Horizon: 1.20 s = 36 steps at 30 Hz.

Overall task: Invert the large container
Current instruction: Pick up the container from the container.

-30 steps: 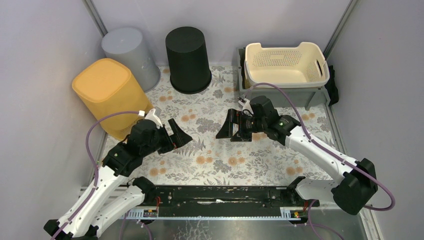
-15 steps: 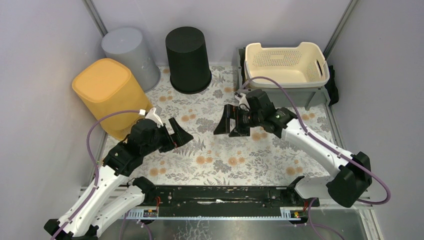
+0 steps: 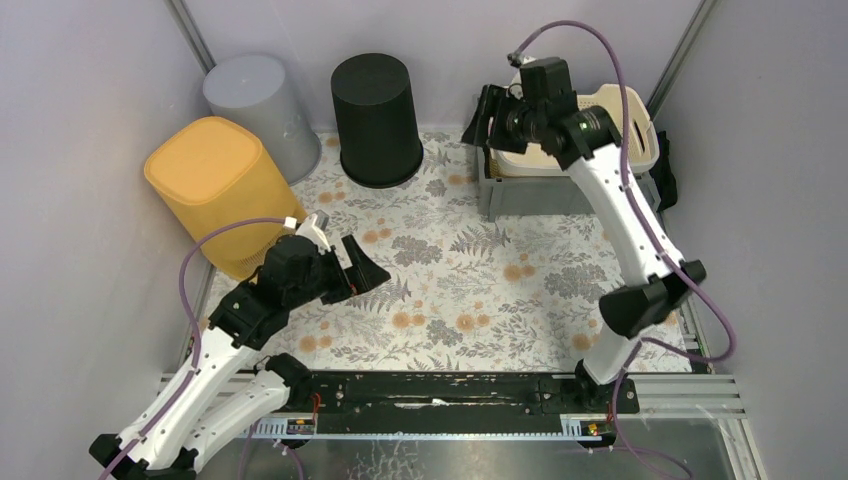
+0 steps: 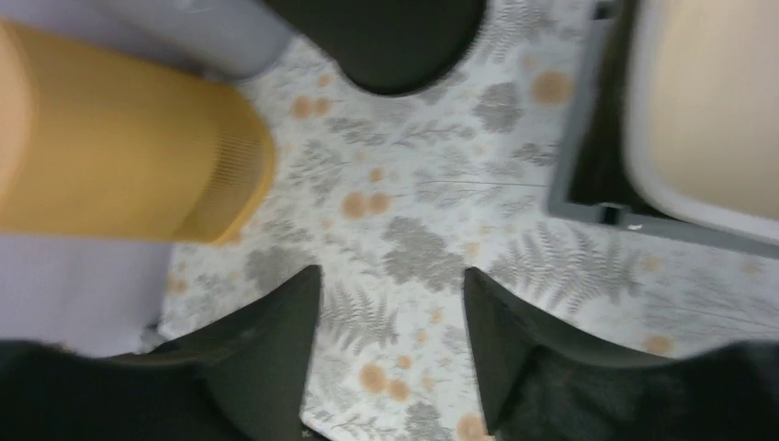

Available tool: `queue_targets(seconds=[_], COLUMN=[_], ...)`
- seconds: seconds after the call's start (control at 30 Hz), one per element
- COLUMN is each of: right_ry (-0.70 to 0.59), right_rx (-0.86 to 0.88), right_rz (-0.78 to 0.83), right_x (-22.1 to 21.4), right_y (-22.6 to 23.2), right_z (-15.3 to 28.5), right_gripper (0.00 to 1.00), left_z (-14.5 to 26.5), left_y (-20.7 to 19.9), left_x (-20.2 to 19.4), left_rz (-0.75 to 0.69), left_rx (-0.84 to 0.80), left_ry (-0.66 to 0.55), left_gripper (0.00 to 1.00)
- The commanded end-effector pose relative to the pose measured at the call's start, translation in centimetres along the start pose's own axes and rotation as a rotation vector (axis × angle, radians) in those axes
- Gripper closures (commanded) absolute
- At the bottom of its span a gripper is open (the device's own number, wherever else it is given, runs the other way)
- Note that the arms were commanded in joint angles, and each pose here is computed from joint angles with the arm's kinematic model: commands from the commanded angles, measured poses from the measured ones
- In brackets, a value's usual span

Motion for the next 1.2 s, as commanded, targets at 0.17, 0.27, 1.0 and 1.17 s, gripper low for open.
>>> queue_targets(seconds=[0.17, 0.27, 1.0, 1.17], right_ry=[-0.051, -0.069, 0.151, 0.189], right_rx=[-0.417, -0.484, -0.633, -0.645], right_rz=[0.176, 0.192, 0.282, 0.276], right_x=[4.9, 5.4, 1.7, 0.8], right_y=[-8.0, -10.0, -18.2, -19.5], right_z=[-3.6, -4.7, -12.6, -13.8], right_gripper=[0.55, 0.51, 0.47, 0.47], left_z=[1.4, 1.4, 0.9, 0.7], left_y=[-1.2, -1.1, -0.4, -0.4], left_x=[0.5, 0.4, 0.1, 0.2], left_rz=[-0.034, -0.038, -0.04, -0.038], left_rx=[-0.067, -0.062, -0.025, -0.019], left_ry=[-0.032, -0.027, -0.004, 0.001], left_gripper=[0.0, 0.0, 0.0, 0.0])
Point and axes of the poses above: each gripper's point midway between its finger pads, its own z axis back along the fingers, its own y axis along the line the jaws close on, x = y × z, the point moved 2 cm from there along z, back along the fingers, and after that the axes turned 7 degrees about -z, right-handed, at the moved point
